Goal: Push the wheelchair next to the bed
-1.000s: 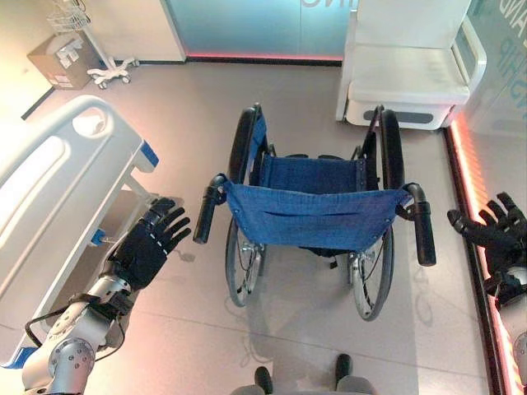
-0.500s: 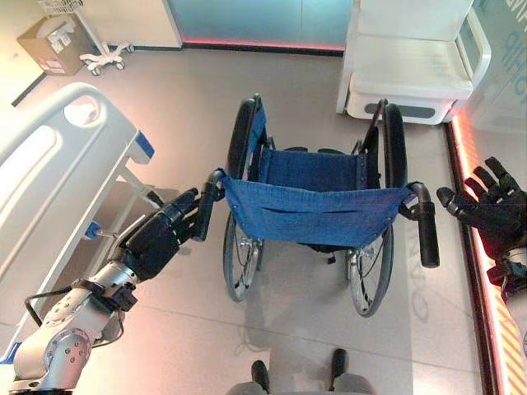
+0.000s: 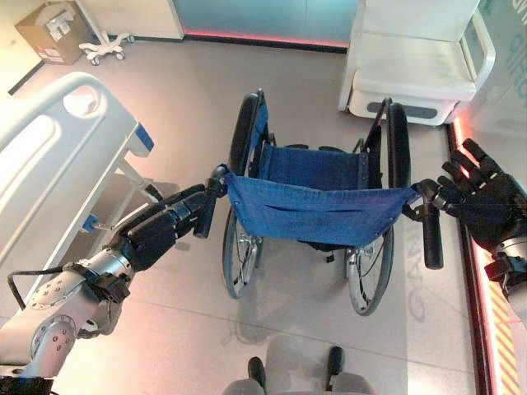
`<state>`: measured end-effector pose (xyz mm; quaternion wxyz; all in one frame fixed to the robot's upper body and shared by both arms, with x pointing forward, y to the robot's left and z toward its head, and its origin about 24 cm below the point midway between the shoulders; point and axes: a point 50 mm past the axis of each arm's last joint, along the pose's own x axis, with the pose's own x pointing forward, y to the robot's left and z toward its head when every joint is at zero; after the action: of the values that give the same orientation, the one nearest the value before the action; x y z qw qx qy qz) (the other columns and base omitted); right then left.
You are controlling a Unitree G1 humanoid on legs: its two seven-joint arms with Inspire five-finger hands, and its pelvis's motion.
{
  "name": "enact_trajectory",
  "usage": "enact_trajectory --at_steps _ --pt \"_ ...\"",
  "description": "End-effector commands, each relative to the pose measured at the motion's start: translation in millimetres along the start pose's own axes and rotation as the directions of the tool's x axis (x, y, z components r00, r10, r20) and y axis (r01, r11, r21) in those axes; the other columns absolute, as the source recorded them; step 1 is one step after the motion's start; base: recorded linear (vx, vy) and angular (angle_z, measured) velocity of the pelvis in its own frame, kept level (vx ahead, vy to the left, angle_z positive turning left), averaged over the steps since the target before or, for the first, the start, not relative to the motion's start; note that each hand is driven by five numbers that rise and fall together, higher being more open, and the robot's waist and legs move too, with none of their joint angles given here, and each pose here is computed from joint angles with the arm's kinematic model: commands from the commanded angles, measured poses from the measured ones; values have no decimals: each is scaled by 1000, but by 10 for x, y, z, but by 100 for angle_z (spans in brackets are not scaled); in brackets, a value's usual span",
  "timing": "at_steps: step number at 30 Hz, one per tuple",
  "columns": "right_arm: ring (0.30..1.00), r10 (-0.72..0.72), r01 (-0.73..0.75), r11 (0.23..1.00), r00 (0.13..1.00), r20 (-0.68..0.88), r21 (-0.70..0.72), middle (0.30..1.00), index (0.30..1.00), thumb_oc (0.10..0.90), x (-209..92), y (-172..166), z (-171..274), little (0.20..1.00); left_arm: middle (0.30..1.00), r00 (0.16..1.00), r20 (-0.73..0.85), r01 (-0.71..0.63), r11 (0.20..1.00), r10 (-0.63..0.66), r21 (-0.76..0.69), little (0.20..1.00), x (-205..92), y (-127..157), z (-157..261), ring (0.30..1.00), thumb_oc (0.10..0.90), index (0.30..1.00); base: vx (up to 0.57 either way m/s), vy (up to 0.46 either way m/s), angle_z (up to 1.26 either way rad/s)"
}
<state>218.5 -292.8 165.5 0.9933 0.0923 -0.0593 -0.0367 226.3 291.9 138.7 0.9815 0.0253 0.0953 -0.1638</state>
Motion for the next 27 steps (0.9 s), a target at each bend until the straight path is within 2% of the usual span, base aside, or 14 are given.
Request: enact_trajectory --at_steps 1,5,13,16,17,20,27 --pt "900 160 -146 986 959 233 -77 900 900 800 89 292 621 900 900 953 118 245 936 -281 252 900 105 -327 608 900 800 900 -23 4 -4" --pt "900 146 -131 988 969 200 -87 900 900 800 70 257 649 900 900 965 44 234 919 -260 316 900 49 -286 651 900 800 900 -4 1 -1" --pt "900 144 -128 983 983 116 -135 900 900 800 0 215 584 900 900 961 -38 273 917 -274 292 900 -51 -293 620 900 800 900 0 0 0" --pt "900 34 3 959 991 126 -284 900 900 800 -10 110 602 900 900 958 -59 284 915 -279 285 900 -54 -319 593 900 800 900 0 0 0" --pt "900 -58 118 909 986 159 -401 900 900 800 -18 13 645 900 900 958 -62 285 919 -279 271 900 -49 -329 591 900 800 900 0 0 0" --pt "900 -136 210 857 973 188 -471 900 900 800 -14 -87 712 900 900 961 -62 276 927 -269 255 900 -28 -345 618 900 800 900 0 0 0" --pt "900 -95 133 881 990 105 -454 900 900 800 29 -17 668 900 900 968 -54 251 943 -246 220 900 43 -354 591 900 800 900 -23 10 -4"
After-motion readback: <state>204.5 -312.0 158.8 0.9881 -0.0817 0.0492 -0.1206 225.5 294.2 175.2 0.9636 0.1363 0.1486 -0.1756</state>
